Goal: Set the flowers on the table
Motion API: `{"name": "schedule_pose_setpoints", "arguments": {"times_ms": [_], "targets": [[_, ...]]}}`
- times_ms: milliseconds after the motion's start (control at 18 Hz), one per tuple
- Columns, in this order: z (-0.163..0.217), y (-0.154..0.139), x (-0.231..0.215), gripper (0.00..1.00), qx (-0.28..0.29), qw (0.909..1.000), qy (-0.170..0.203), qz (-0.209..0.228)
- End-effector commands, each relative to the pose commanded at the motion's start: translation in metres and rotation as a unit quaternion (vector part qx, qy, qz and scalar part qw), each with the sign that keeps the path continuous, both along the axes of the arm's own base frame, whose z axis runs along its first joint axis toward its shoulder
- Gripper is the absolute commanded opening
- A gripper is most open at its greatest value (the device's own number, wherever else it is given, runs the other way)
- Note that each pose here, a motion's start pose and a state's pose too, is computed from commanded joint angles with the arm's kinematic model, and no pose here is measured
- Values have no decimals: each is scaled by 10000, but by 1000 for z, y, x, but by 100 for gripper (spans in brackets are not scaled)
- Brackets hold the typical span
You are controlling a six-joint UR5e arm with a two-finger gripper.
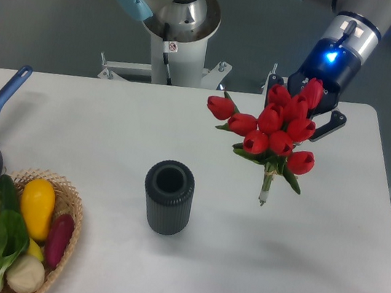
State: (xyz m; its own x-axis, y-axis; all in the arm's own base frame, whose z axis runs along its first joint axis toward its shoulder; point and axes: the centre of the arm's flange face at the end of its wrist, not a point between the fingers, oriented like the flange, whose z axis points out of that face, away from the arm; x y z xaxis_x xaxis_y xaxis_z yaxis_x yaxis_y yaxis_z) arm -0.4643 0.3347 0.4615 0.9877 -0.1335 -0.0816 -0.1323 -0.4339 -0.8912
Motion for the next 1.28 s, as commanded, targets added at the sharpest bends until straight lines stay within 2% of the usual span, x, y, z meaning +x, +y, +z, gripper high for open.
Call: {"name": "schedule_pose_setpoints", "arguments": {"times_ms": [389,611,1056,1278], "targets": [[-3,-3,-4,37,-317,9994,111,86],[-6,-7,-9,37,-856,9956,286,245],[-21,-19,-15,37,-1958,9777,565,502],[-35,-10,-7,37,-2730,9577,781,465]]}}
